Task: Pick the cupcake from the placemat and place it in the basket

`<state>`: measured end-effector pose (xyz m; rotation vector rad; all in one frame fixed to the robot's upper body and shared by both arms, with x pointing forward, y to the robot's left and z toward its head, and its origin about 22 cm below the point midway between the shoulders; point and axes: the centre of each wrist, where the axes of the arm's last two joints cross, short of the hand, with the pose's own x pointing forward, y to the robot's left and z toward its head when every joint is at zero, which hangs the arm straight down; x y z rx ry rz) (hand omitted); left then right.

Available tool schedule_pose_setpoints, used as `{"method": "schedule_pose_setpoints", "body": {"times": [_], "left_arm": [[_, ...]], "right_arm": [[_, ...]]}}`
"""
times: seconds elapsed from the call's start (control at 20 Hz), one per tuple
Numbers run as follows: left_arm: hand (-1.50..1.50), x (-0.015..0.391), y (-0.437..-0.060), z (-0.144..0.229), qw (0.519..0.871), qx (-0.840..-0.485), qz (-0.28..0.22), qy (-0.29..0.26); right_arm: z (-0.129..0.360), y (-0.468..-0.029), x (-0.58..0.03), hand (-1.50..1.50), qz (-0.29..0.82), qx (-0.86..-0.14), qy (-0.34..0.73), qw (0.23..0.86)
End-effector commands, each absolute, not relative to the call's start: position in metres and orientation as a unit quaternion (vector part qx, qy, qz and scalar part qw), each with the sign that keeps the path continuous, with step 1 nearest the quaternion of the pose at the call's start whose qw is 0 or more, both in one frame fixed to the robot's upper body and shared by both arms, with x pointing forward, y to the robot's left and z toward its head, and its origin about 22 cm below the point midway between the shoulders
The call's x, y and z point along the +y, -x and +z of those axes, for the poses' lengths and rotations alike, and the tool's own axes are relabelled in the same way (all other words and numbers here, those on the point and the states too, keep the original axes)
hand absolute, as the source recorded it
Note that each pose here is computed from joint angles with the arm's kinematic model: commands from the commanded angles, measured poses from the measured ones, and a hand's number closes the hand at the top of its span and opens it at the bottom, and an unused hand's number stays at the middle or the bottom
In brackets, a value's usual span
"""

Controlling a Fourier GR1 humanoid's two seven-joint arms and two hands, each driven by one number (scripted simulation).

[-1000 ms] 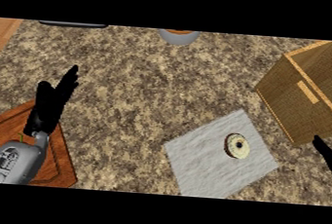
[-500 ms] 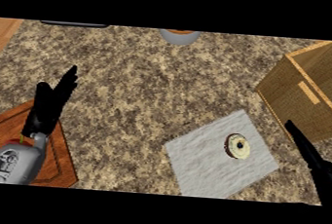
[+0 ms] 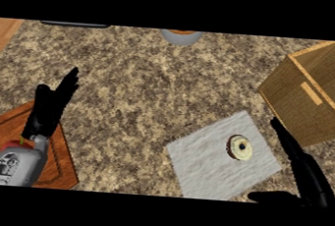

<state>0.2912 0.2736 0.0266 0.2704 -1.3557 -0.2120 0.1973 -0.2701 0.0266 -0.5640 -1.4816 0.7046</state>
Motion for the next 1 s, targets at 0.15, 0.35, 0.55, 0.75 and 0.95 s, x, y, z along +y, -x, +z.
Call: {"method": "schedule_pose_setpoints", "body": {"times": [0.15,0.35,0.55,0.75,0.95], "left_arm": [[0.00,0.278,-0.303,0.019,0.769,-0.621,-0.092,-0.123],[0.00,0.272,-0.288,0.026,0.767,-0.623,-0.093,-0.125],[0.00,0.282,-0.290,0.019,0.766,-0.623,-0.101,-0.121],[0.00,0.283,-0.300,0.032,0.764,-0.626,-0.096,-0.122],[0.00,0.253,-0.289,0.031,0.766,-0.624,-0.090,-0.128]], "right_arm": [[0.025,-0.231,-0.254,-1.50,0.304,-0.660,0.243,0.643],[-0.004,-0.209,-0.259,-1.50,0.309,-0.658,0.252,0.639],[0.006,-0.243,-0.241,-1.50,0.314,-0.650,0.241,0.649],[0.002,-0.258,-0.247,-1.50,0.316,-0.633,0.234,0.667],[-0.001,-0.244,-0.244,-1.50,0.322,-0.633,0.220,0.669]]}}
